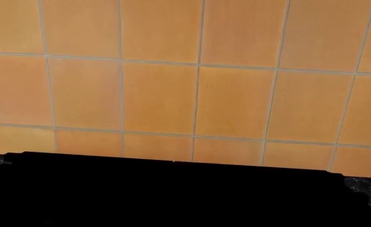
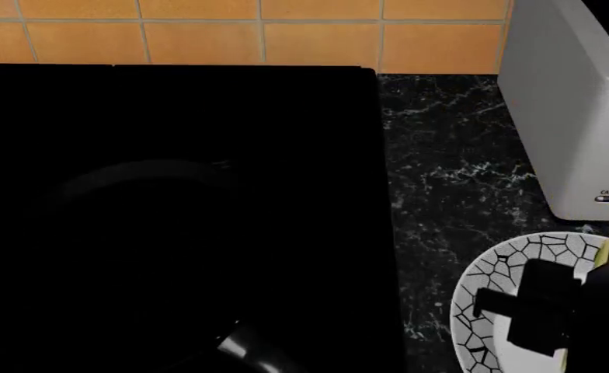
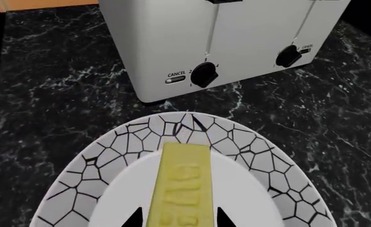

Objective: Pick the butter stick from the pan and place it on the plate.

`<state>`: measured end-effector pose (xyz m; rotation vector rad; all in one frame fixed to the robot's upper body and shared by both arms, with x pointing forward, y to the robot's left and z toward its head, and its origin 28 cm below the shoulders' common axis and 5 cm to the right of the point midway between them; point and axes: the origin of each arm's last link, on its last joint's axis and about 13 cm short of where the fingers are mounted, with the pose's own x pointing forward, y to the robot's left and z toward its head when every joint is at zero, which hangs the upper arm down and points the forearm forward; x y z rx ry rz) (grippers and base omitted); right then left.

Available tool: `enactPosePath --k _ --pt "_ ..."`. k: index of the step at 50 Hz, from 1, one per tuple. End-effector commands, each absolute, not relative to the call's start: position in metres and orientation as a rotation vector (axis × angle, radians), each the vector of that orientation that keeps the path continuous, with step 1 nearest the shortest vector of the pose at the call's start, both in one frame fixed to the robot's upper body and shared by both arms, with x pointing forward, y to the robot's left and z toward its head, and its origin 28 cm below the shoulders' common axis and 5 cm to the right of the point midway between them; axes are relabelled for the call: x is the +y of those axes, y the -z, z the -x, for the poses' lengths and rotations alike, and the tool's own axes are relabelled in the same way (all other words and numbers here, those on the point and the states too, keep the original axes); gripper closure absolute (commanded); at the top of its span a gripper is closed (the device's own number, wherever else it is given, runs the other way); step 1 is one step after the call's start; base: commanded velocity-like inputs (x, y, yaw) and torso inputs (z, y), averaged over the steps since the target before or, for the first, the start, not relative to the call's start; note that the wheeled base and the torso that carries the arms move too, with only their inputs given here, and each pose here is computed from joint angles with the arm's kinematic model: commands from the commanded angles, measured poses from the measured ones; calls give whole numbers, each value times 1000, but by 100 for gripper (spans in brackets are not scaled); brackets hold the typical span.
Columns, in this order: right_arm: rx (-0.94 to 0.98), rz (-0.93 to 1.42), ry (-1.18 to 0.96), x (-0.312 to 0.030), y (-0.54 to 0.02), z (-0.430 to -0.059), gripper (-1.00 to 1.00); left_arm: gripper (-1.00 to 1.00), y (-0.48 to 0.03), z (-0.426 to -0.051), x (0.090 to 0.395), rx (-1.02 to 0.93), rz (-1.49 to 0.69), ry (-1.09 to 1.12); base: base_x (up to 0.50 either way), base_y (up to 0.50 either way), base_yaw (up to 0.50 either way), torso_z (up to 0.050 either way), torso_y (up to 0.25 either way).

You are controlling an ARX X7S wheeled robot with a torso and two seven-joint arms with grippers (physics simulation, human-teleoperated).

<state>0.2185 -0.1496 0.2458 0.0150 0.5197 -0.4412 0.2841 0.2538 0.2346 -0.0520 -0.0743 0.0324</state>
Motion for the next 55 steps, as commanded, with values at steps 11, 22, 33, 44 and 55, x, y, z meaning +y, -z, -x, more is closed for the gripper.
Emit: enactPosePath --k 11,22,33,44,55 --pt "518 -26 440 -153 -241 -217 100 -100 -234 -284 253 -70 51 -33 0 0 0 0 0" --pt "518 -30 440 -154 -240 -215 100 -100 -233 -283 253 -71 53 -34 0 0 0 0 0" --pt "519 -40 439 -155 -238 -215 100 -100 -235 -282 252 -72 52 -34 0 0 0 0 0" --pt "526 -46 442 -156 -234 -215 100 -100 -233 -284 252 -69 53 -31 0 0 0 0 0" --pt "524 -48 438 -156 -234 -215 100 -100 -233 -283 253 -69 53 -36 0 0 0 0 0"
